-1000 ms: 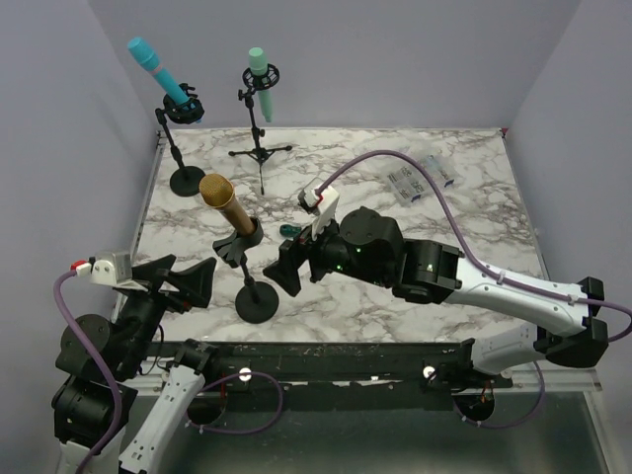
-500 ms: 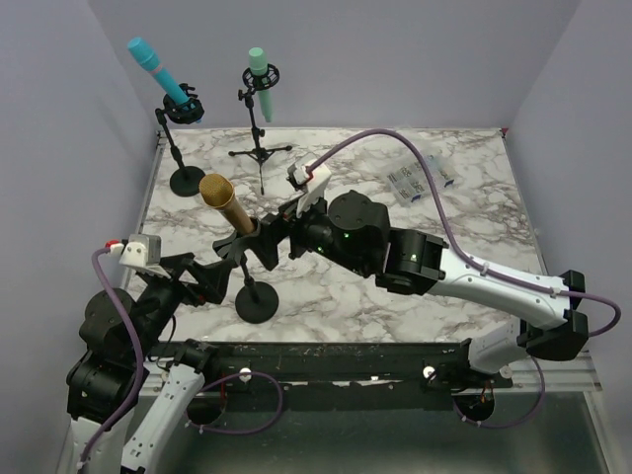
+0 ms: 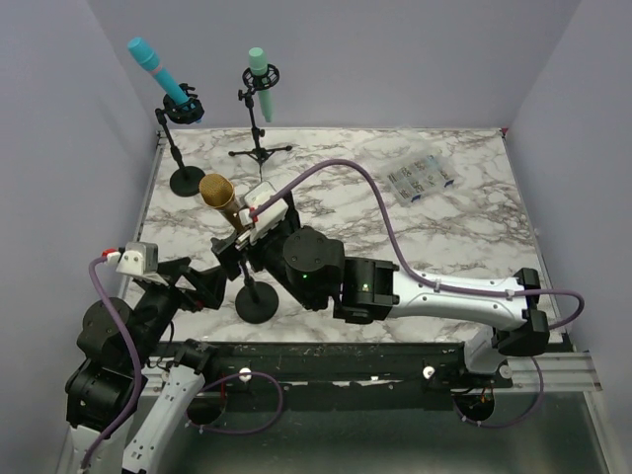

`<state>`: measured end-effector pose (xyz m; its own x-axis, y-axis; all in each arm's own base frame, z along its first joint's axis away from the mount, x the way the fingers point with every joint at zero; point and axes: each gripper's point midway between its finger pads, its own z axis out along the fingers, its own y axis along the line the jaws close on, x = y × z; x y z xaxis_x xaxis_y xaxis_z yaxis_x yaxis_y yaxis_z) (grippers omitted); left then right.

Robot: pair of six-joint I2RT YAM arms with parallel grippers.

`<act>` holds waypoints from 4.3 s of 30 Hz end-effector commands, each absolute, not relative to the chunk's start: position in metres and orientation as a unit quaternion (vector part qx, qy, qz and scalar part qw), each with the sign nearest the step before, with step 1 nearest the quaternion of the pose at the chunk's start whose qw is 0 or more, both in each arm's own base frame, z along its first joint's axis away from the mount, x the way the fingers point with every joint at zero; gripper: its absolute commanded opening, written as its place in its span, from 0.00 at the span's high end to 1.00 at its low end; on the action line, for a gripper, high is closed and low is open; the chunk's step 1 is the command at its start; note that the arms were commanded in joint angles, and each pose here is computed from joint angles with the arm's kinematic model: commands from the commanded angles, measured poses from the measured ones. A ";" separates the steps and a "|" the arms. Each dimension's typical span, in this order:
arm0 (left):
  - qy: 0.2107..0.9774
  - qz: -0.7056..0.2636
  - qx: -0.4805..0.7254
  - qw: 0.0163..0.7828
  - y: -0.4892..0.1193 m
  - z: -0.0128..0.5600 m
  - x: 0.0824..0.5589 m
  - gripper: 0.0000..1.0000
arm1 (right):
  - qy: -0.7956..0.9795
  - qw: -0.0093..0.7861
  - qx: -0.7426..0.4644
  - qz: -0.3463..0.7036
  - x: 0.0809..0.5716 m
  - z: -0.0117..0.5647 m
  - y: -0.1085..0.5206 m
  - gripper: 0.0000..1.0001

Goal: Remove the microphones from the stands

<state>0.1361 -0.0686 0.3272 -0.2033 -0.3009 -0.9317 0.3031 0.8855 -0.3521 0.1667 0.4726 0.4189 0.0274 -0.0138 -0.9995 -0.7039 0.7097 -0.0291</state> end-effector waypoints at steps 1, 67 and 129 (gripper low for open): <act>0.742 -0.218 -0.010 0.634 -0.058 0.321 0.132 0.02 | 0.626 0.710 -0.242 0.215 0.179 0.438 0.472 0.00; 0.758 -0.235 0.110 0.599 -0.098 0.335 0.163 0.01 | 0.637 0.704 -0.252 0.185 0.214 0.401 0.487 0.99; 0.804 -0.222 0.107 0.541 -0.102 0.289 0.178 1.00 | 0.569 0.758 -0.179 0.264 0.207 0.539 0.447 0.99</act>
